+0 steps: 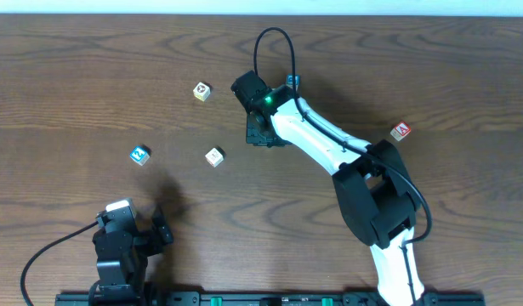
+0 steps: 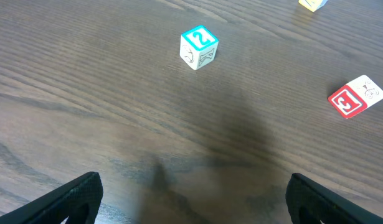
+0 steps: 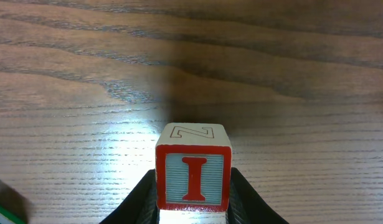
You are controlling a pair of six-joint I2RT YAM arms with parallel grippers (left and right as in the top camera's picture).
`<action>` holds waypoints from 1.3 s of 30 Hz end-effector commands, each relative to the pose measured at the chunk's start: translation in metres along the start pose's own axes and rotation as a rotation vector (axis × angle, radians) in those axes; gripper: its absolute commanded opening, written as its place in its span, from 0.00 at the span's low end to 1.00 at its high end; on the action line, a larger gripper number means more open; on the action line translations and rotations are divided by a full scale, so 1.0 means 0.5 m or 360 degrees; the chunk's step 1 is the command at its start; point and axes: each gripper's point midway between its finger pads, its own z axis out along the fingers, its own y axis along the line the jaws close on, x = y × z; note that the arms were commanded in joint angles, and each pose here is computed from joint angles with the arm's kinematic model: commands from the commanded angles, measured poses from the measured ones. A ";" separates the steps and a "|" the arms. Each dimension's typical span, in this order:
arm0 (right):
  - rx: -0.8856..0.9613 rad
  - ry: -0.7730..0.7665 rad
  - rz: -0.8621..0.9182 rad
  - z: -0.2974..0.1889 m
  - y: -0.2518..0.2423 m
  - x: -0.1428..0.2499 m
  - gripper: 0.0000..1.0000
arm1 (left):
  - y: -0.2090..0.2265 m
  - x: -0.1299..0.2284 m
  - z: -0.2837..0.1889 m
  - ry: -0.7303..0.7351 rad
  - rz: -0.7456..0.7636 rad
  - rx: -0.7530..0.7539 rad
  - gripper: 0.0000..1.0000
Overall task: Spell out Ai2
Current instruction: 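Carry the 'I' block forward and set it down at center, then move the right gripper to the red 'A' block at right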
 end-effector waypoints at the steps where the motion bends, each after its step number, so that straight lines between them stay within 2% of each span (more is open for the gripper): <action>1: 0.0029 -0.0029 -0.0015 0.007 -0.003 -0.012 0.07 | 0.007 0.008 0.004 0.0010 0.0027 -0.0027 0.95; 5: 0.0028 -0.0032 -0.0014 0.007 -0.002 -0.013 0.15 | 0.007 0.008 0.004 0.0010 0.0027 -0.0027 0.96; 7: 0.0034 -0.0028 -0.0013 0.009 -0.005 -0.012 0.25 | 0.007 0.008 0.004 0.0010 0.0027 -0.0027 0.95; 9: 0.0042 -0.0025 -0.0014 0.011 -0.007 -0.009 0.30 | 0.007 0.008 0.004 0.0010 0.0027 -0.0027 0.96; 16: 0.0053 -0.0010 -0.0016 0.017 -0.010 -0.005 0.42 | 0.007 0.008 0.004 0.0010 0.0027 -0.0027 0.95; 18: 0.0060 0.0001 -0.0018 0.020 -0.012 -0.002 0.43 | 0.007 0.008 0.004 0.0010 0.0027 -0.0027 0.95; 23: 0.0061 0.0000 -0.0017 0.022 -0.012 -0.003 0.62 | 0.007 0.008 0.004 0.0010 0.0027 -0.0027 0.95; 26: 0.0058 -0.0005 0.0006 0.011 -0.019 -0.015 0.65 | 0.007 0.008 0.004 0.0010 0.0027 -0.0027 0.95; 27: 0.0052 -0.0007 0.0015 0.003 -0.021 -0.021 0.69 | 0.007 0.008 0.004 0.0010 0.0027 -0.0027 0.95; 29: 0.0038 -0.0034 0.0029 -0.031 -0.021 -0.048 0.82 | 0.007 0.008 0.004 0.0010 0.0027 -0.0027 0.95; 30: 0.0014 -0.0067 0.0005 -0.060 -0.018 -0.069 0.84 | 0.007 0.008 0.004 0.0010 0.0027 -0.0027 0.96; 33: -0.0037 -0.0152 -0.0059 -0.137 -0.007 -0.113 0.87 | 0.007 0.008 0.004 0.0010 0.0027 -0.0027 0.95; 38: -0.0134 -0.0385 -0.0342 -0.303 0.006 -0.179 0.86 | 0.007 0.008 0.004 0.0010 0.0027 -0.0027 0.95; 39: -0.0143 -0.0422 -0.0388 -0.328 0.004 -0.186 0.95 | 0.007 0.008 0.004 0.0010 0.0027 -0.0027 0.96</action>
